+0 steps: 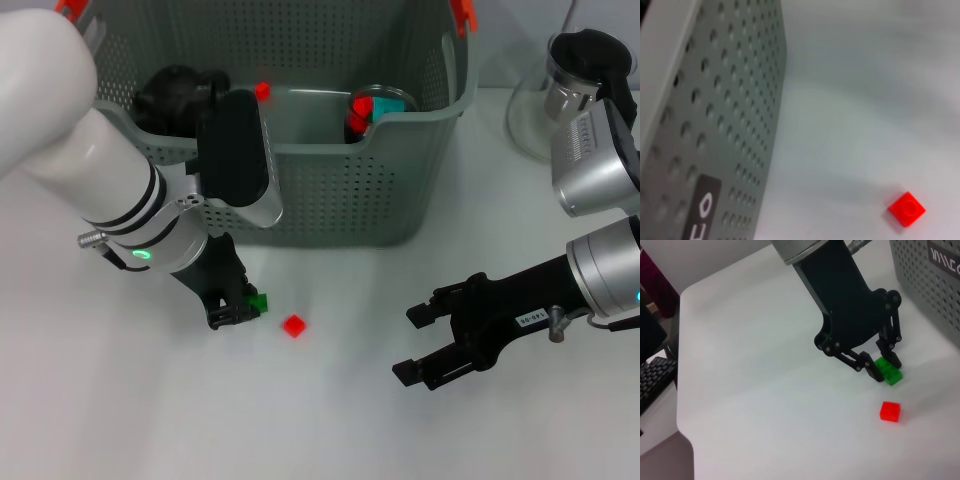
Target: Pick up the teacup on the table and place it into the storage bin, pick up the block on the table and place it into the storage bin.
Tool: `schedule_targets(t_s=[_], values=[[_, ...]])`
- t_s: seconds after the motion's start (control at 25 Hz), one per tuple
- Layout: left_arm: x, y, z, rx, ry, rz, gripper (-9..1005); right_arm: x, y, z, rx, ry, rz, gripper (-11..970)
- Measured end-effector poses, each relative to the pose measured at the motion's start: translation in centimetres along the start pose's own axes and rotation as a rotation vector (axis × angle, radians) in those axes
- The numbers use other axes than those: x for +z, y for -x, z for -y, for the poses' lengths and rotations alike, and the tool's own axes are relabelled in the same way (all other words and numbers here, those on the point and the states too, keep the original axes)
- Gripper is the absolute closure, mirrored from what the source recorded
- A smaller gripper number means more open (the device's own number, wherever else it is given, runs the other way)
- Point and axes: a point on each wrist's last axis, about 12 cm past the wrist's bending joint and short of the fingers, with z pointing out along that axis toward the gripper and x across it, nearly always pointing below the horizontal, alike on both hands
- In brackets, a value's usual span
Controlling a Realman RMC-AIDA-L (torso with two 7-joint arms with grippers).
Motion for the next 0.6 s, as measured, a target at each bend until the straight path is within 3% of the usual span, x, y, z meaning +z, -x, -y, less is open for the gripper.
schedule_targets(t_s=[0.2, 0.36, 0.6], values=[[-0.3, 0.1, -0.2, -0.011, 0.005, 0.002, 812, 0.0, -0.1, 0.0, 0.003, 0.000, 0.000, 49], [-1.3, 0.2, 0.0, -0.024, -0.025, 0.018, 812, 0.0, -0.2, 0.0, 0.005, -0.001, 0.000, 50], [-5.1, 0.0, 1.5, -0.070, -0.154, 0.167, 811, -0.3, -0.4, 0.0, 0.007, -0.001, -0.004, 50]])
